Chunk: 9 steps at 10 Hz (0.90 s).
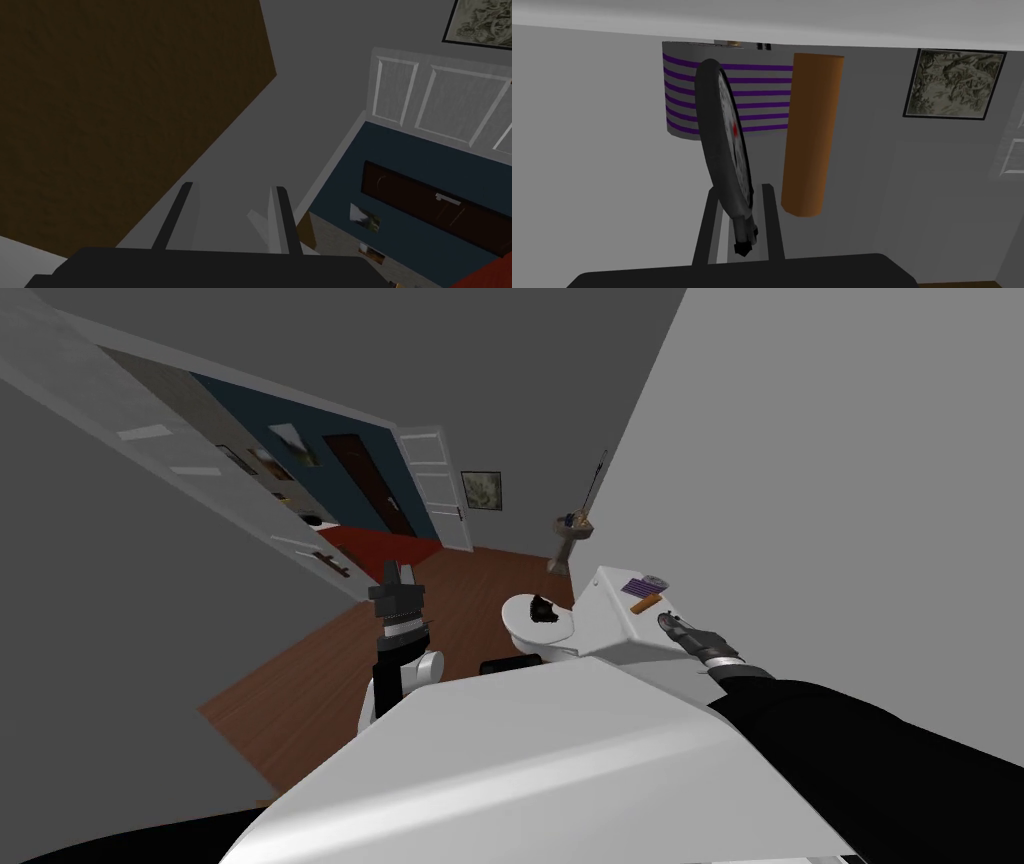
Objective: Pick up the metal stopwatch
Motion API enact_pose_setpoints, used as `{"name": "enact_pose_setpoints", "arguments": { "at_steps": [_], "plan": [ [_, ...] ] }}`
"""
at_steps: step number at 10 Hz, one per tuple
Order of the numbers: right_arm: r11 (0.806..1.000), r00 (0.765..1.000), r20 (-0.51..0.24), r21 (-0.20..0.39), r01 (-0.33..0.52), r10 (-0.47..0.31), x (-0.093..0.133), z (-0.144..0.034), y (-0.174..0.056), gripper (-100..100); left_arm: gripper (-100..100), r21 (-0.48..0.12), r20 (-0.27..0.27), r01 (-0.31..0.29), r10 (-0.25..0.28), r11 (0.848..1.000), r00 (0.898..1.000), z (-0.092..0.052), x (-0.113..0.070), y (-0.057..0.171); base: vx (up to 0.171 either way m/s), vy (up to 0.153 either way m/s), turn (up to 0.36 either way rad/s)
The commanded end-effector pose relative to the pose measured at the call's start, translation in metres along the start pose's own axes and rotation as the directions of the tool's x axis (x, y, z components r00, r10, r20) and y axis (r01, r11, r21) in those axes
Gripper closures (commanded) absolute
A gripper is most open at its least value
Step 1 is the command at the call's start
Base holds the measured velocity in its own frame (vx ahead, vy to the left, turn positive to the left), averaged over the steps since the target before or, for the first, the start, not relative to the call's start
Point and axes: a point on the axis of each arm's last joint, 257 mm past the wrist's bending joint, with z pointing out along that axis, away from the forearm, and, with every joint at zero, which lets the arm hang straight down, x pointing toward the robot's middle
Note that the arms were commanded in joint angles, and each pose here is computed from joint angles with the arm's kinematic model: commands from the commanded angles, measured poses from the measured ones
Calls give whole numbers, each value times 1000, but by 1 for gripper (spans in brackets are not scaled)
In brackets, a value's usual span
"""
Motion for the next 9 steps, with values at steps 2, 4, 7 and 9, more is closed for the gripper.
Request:
{"name": "enact_pose_setpoints", "arguments": {
  "at_steps": [2, 4, 7, 9],
  "plan": [
    [999, 1000, 6, -47, 14, -13, -8, 19, 35, 100, 0, 0, 0, 0, 0, 1000, 1000, 0, 0, 0, 4, -40, -150],
    [996, 1000, 9, -87, 6, -5, -9, 25, 61, 100, 0, 0, 0, 0, 0, 1000, 1000, 0, 0, 0, 20, -59, -269],
    [991, 1000, 0, -133, 6, -6, -7, 37, 99, 100, 0, 0, 0, 0, 0, 1000, 1000, 0, 0, 0, 28, -58, -257],
    [986, 1000, 31, -169, 10, -5, -22, 39, 120, 100, 0, 0, 0, 0, 0, 1000, 1000, 0, 0, 0, 7, -22, -49]
  ]
}}
